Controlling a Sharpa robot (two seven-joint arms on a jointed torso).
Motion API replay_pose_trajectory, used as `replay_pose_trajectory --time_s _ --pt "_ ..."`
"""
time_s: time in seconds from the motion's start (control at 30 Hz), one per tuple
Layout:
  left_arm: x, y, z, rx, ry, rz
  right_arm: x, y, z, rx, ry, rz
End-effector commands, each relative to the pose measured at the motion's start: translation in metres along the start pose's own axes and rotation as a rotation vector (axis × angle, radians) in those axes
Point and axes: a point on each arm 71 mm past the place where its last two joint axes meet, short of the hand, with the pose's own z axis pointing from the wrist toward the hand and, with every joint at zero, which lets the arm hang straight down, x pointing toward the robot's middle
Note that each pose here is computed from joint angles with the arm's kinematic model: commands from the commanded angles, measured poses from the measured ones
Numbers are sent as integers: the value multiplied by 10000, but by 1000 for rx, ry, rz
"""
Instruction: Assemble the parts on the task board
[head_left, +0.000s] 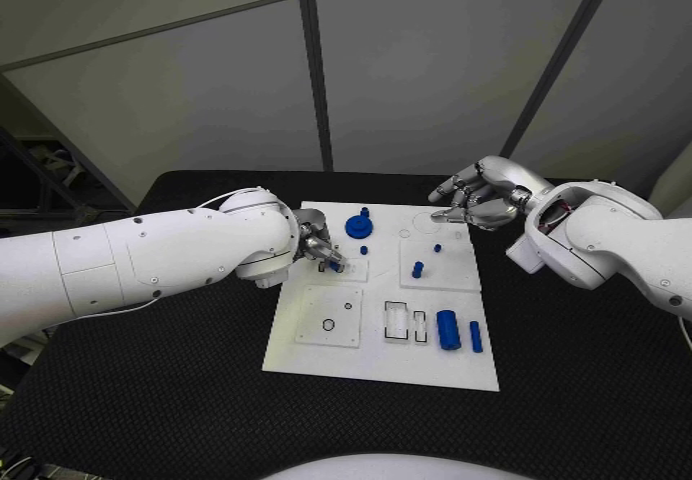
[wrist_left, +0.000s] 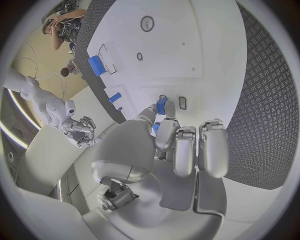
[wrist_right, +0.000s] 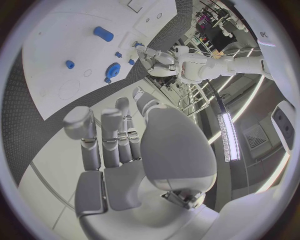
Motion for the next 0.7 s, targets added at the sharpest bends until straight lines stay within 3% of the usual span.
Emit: replay_pose_trajectory --time_s 0.03,0.7 --pt "-18 -22 -2 2 -28 17 -4 15 6 -7 5 -3" --pt "6 -68 22 5 1 42 6 19 18 -6 10 -4"
